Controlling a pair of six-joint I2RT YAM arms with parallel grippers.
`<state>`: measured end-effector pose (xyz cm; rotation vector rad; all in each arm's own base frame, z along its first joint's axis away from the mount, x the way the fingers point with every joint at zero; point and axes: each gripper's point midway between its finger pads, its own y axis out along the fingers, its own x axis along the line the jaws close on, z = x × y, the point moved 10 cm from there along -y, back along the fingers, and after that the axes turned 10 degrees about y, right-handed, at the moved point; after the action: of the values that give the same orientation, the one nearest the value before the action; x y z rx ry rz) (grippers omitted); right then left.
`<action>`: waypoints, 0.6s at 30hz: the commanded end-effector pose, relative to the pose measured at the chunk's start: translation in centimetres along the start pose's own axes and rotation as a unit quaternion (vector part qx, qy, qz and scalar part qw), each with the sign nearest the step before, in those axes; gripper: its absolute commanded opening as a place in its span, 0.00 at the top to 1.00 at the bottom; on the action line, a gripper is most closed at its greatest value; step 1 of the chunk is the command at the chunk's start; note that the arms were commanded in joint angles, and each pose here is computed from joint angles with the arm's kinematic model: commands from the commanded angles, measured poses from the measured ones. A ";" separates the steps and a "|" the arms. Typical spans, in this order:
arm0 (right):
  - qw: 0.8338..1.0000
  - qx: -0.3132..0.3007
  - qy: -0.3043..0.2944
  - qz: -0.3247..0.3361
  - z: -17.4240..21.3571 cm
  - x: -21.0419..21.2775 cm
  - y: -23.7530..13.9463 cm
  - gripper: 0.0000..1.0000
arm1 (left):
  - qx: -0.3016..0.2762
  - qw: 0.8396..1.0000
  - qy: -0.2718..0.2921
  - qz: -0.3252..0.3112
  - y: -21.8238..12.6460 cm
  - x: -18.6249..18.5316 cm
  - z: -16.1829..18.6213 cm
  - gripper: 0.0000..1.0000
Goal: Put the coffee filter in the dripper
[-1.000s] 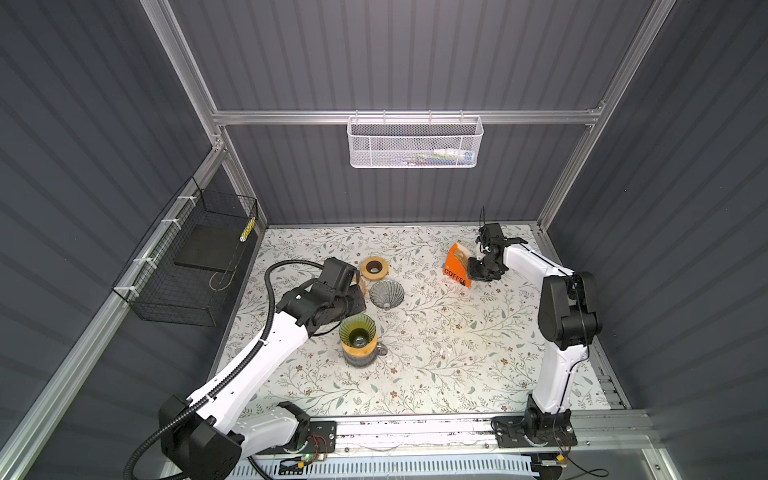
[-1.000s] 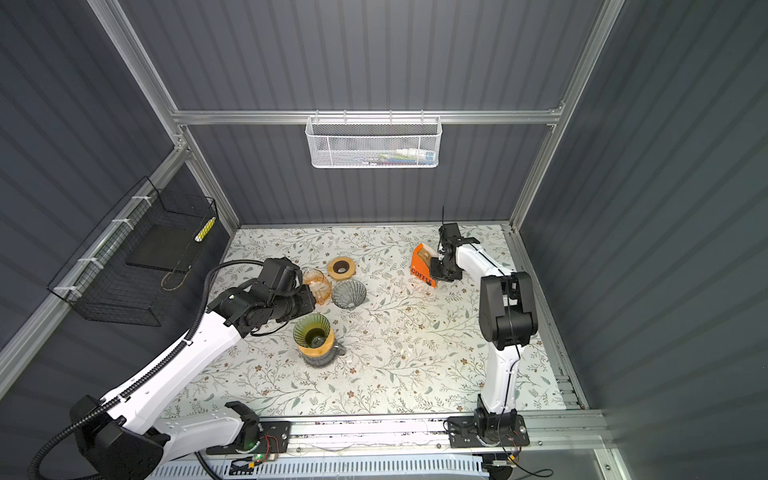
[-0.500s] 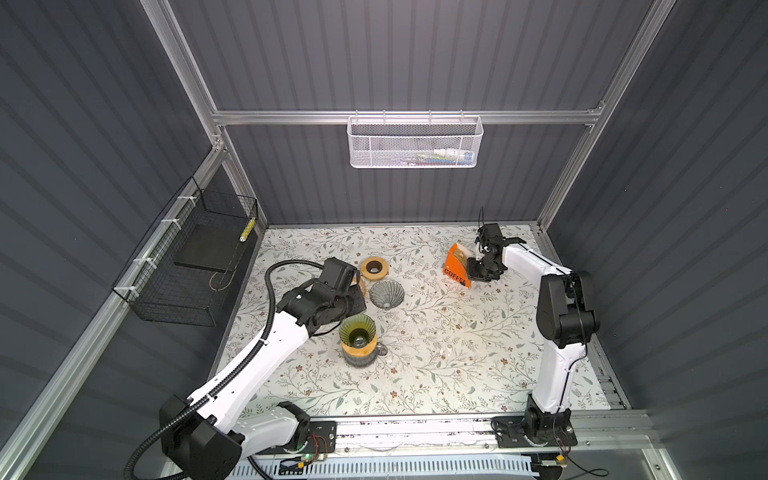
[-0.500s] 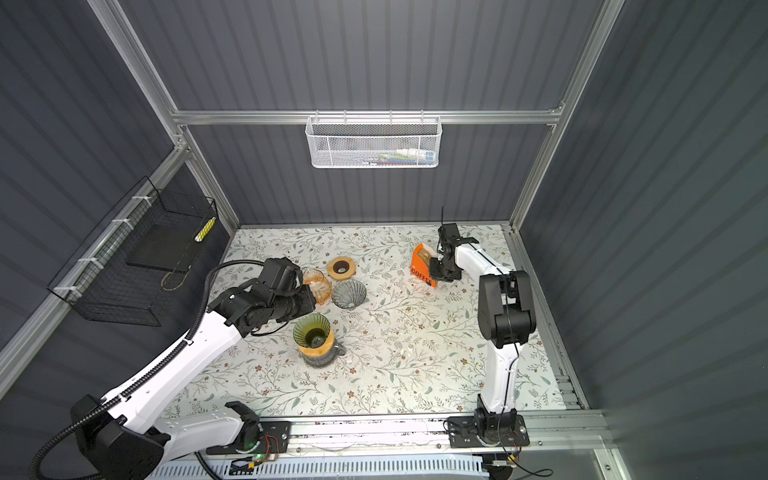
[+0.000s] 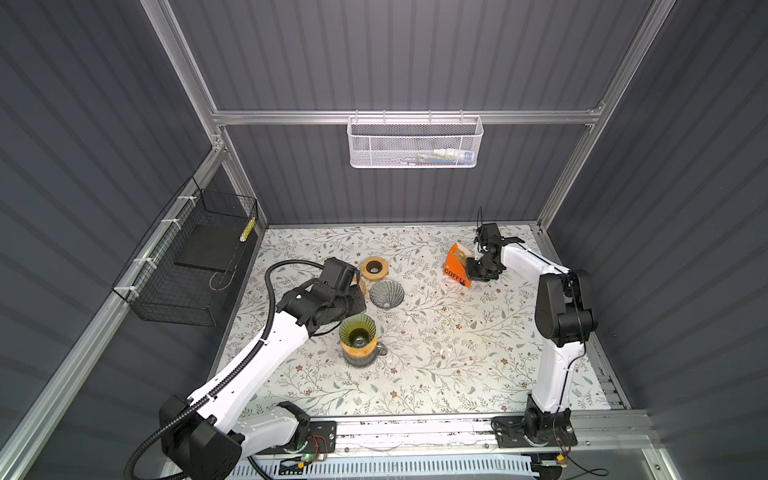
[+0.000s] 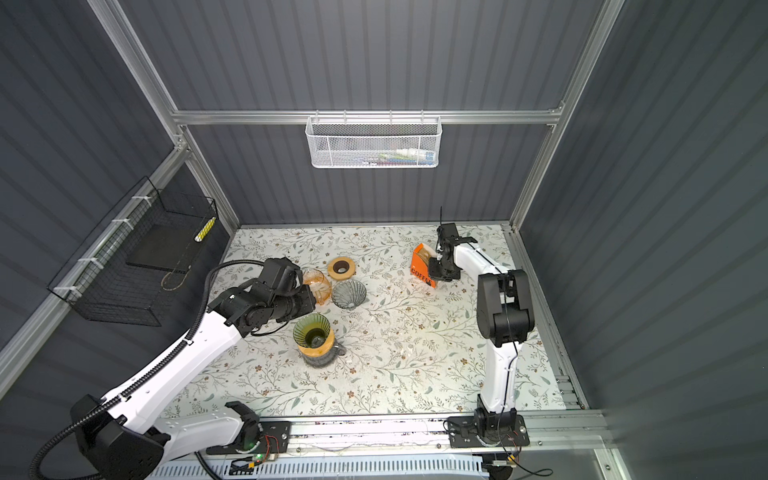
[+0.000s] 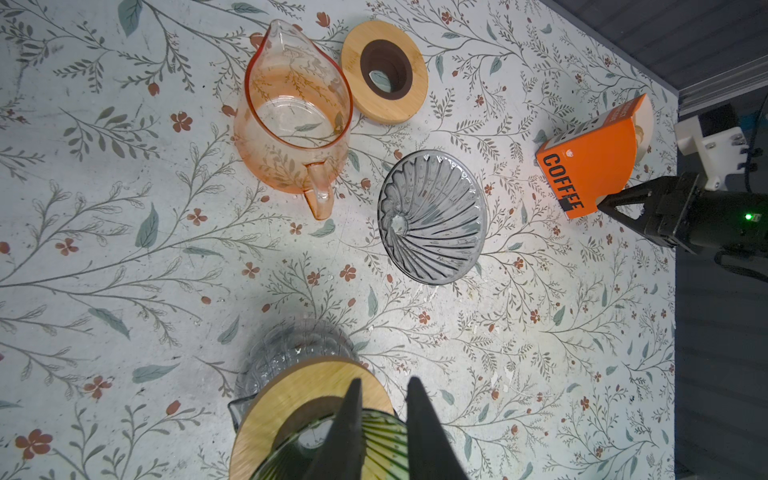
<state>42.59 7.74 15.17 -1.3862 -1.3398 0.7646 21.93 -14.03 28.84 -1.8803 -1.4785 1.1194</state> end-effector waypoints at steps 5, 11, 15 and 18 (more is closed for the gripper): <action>1.000 0.006 0.000 0.004 -0.2 0.3 0.6 0.79 | -0.001 1.000 -0.006 -0.007 -0.2 0.2 0.2 0.79; 1.000 0.007 0.000 0.004 -0.3 0.4 0.9 0.81 | -0.001 1.000 -0.005 -0.006 -0.2 0.1 0.1 0.79; 1.000 0.005 0.000 0.002 -0.4 0.4 0.8 0.87 | -0.001 1.000 -0.005 -0.006 -0.2 0.1 0.1 0.79; 1.000 0.006 0.001 0.002 -0.4 0.4 0.8 0.93 | -0.001 1.000 -0.006 -0.006 -0.2 0.1 0.1 0.79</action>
<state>42.90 7.81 14.87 -1.3855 -1.3336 0.7627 21.95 -14.01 28.84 -1.8788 -1.4825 1.1175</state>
